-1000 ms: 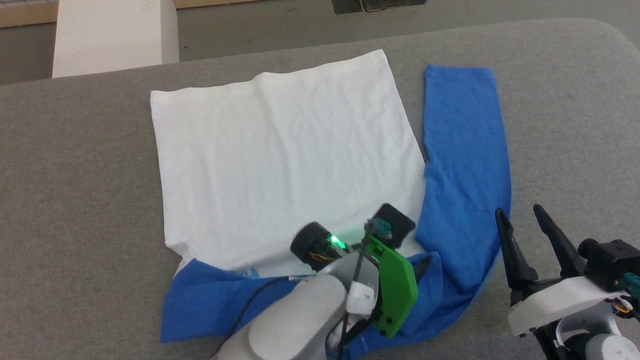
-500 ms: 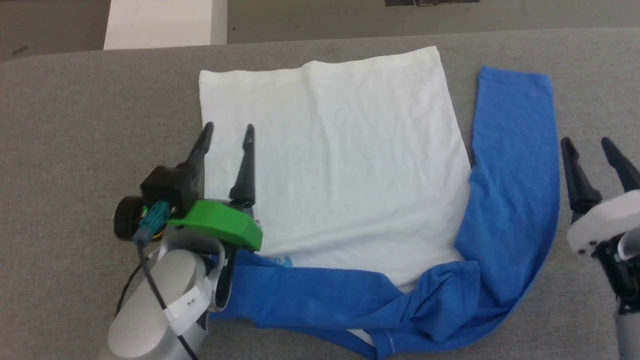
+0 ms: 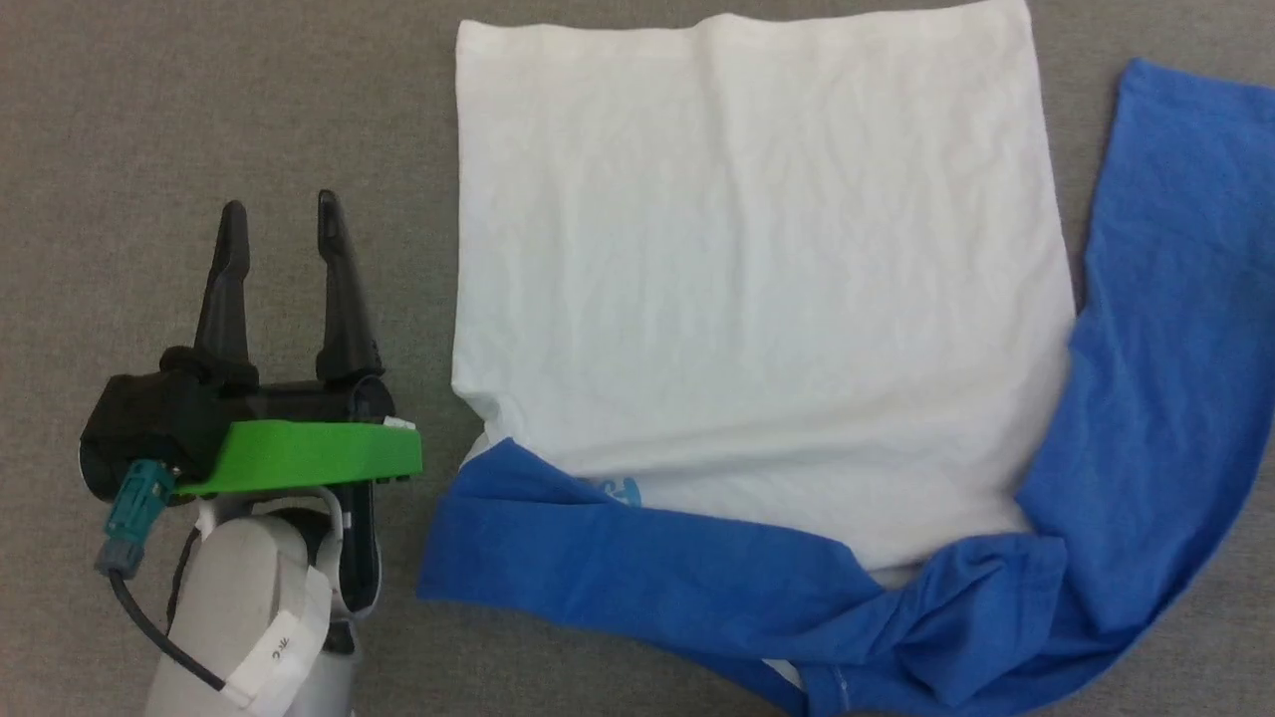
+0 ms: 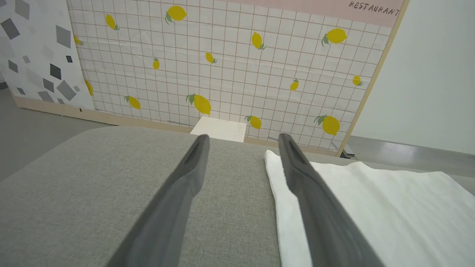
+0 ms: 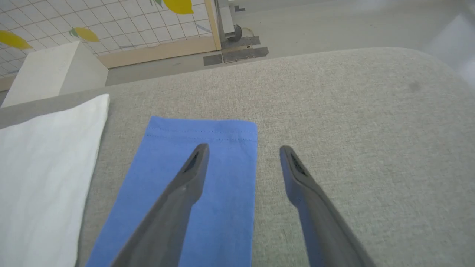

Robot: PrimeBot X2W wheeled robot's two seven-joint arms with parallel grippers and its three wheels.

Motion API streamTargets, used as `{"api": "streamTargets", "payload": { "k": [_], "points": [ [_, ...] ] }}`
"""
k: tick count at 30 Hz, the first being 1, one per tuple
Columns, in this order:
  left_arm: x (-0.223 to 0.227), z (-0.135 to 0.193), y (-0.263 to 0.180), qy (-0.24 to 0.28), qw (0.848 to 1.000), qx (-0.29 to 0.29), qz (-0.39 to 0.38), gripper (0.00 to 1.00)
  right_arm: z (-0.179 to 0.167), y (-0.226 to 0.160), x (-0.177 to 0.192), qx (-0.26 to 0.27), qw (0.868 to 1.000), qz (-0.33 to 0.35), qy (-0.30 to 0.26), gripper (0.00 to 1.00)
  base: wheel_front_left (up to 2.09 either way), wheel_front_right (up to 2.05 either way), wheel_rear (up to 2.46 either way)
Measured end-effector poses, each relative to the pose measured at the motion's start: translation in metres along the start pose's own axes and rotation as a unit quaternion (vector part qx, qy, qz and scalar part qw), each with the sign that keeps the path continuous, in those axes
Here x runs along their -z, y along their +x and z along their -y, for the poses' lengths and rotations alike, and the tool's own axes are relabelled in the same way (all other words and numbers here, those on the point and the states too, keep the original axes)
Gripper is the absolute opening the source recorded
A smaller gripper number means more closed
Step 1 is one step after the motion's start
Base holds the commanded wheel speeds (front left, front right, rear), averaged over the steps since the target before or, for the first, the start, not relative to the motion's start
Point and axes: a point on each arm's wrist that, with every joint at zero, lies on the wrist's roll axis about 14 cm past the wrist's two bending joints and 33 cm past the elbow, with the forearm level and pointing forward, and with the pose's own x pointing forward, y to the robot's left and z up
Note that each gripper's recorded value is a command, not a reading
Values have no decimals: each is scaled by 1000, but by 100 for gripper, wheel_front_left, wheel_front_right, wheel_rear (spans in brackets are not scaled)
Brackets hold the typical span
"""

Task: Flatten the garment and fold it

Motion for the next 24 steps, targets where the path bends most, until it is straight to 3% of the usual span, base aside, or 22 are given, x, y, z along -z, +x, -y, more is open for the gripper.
{"api": "streamTargets", "payload": {
  "k": [9, 10, 11, 12, 13, 19, 24],
  "points": [
    [34, -22, -4, 12, 999, -20, -34, 100, -5, 52, 44, 13, 992, -122, 1, 100, 0, 0, 0],
    [35, -24, -4, 12, 999, -22, -36, 100, -5, 54, 44, 14, 992, -129, 0, 94, 0, 0, 0],
    [36, -26, -5, 15, 999, -25, -37, 100, -7, 56, 45, 13, 990, -137, -1, 41, 0, 0, 0],
    [37, -28, -6, 18, 999, -27, -38, 100, -8, 57, 45, 12, 990, -144, 1, 24, 0, 0, 0],
    [37, -30, -7, 22, 999, -29, -39, 100, -9, 57, 45, 11, 989, -147, 0, 0, 0, 0, 0],
    [33, -37, -18, 29, 998, -37, -44, 100, -1, 39, 40, 17, 992, -127, -18, 0, 0, 0, 0],
    [27, -38, -35, 31, 998, -38, -50, 100, 50, -2, 25, 68, 994, -77, -36, 0, 0, 0, 0]
  ]
}}
